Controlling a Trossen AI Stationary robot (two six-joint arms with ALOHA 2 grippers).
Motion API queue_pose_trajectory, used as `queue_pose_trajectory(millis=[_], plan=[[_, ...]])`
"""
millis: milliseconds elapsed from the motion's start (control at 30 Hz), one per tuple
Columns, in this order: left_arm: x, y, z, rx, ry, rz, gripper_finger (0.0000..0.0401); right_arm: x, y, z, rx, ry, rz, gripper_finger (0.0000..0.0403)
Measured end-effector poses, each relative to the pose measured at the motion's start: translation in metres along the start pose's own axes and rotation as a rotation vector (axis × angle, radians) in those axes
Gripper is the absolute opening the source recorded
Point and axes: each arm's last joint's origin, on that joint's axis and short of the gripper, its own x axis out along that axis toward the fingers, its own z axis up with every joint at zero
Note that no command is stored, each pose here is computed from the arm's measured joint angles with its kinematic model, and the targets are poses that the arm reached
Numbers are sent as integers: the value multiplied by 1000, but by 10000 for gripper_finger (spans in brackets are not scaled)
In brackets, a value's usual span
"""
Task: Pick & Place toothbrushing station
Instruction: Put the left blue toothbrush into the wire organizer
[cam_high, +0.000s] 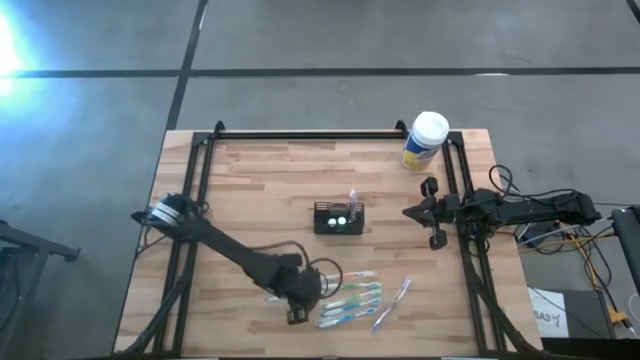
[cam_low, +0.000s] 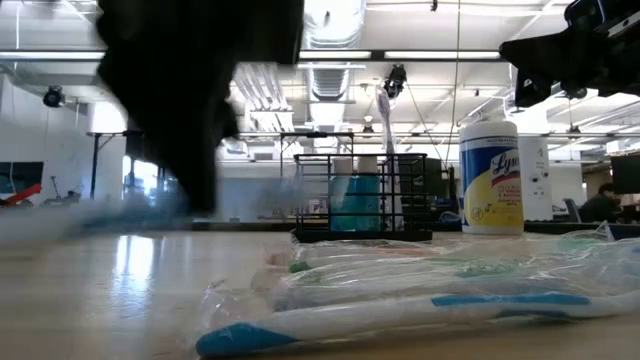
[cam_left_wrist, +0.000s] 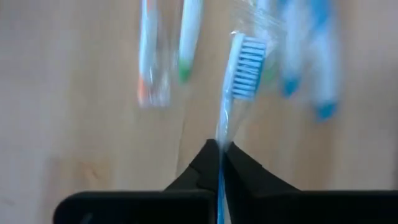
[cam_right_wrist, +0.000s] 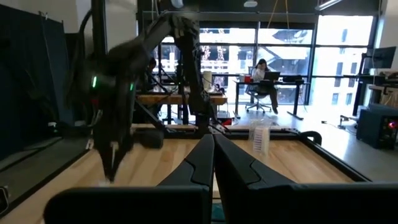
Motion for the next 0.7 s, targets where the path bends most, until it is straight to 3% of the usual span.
queue_pose_trajectory(millis=[200,333,500,633,700], plan=[[-73,7,10,117,-186,-50,3,0,0,-1,3,7,3,8],[-142,19,7,257,-478,44,3,0,0,-1,3,11,2,8],[-200,51,-20,357,-734,164,2,0,0,-1,-1,11,2,8],[-212,91,-54,349,-870,213,2,0,0,-1,0,11,2,8],[-206,111,-72,347,-937,168,2,0,0,-1,6,11,2,8]])
